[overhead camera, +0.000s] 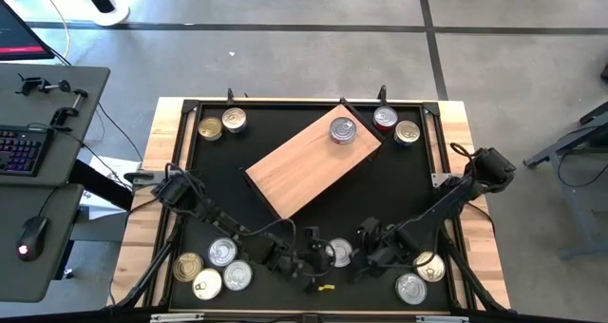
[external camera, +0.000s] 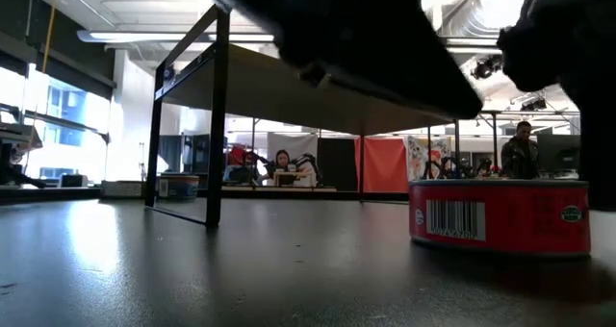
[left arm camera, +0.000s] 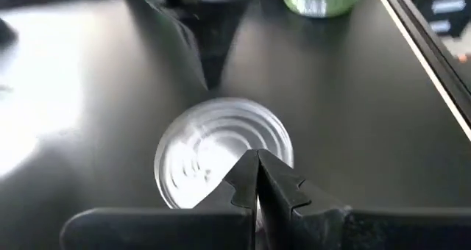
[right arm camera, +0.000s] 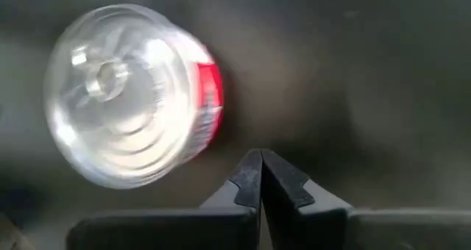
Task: Stack canned seafood by type on shelf
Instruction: Stack the red tuna can on the top of the other red tuna can on the shelf
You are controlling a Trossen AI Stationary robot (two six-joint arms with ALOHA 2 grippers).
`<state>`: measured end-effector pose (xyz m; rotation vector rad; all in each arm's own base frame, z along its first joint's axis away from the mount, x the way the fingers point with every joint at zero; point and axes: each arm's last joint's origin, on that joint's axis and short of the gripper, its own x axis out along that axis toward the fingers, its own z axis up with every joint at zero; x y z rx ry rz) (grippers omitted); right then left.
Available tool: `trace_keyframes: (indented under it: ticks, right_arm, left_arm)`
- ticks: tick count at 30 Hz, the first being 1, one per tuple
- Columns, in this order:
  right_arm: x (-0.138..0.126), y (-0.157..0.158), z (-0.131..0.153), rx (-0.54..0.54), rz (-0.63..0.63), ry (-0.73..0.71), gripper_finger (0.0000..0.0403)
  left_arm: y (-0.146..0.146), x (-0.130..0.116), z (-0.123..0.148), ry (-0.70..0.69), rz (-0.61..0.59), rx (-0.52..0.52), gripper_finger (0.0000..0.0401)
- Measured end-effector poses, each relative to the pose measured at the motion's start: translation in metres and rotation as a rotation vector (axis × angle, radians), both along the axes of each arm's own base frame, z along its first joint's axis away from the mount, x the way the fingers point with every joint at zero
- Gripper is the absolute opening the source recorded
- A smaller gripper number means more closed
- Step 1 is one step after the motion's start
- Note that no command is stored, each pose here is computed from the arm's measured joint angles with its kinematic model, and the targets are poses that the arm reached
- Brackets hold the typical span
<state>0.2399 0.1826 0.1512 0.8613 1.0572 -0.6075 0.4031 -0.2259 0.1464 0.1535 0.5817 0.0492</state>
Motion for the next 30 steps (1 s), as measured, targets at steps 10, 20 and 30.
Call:
trace_keyframes:
  ticks: [10, 20, 30]
  right_arm:
    - [0.008, -0.006, -0.003, 0.016, -0.035, -0.05, 0.0]
    - [0.014, -0.009, -0.002, 0.019, -0.02, -0.067, 0.0]
    - [0.015, -0.011, -0.002, 0.016, -0.027, -0.068, 0.0]
  left_arm:
    - [-0.009, -0.007, -0.026, 0.09, -0.01, 0.005, 0.0]
    - [-0.02, -0.015, -0.007, 0.041, -0.027, 0.006, 0.0]
    - [-0.007, -0.008, -0.01, 0.041, 0.012, 0.092, 0.0]
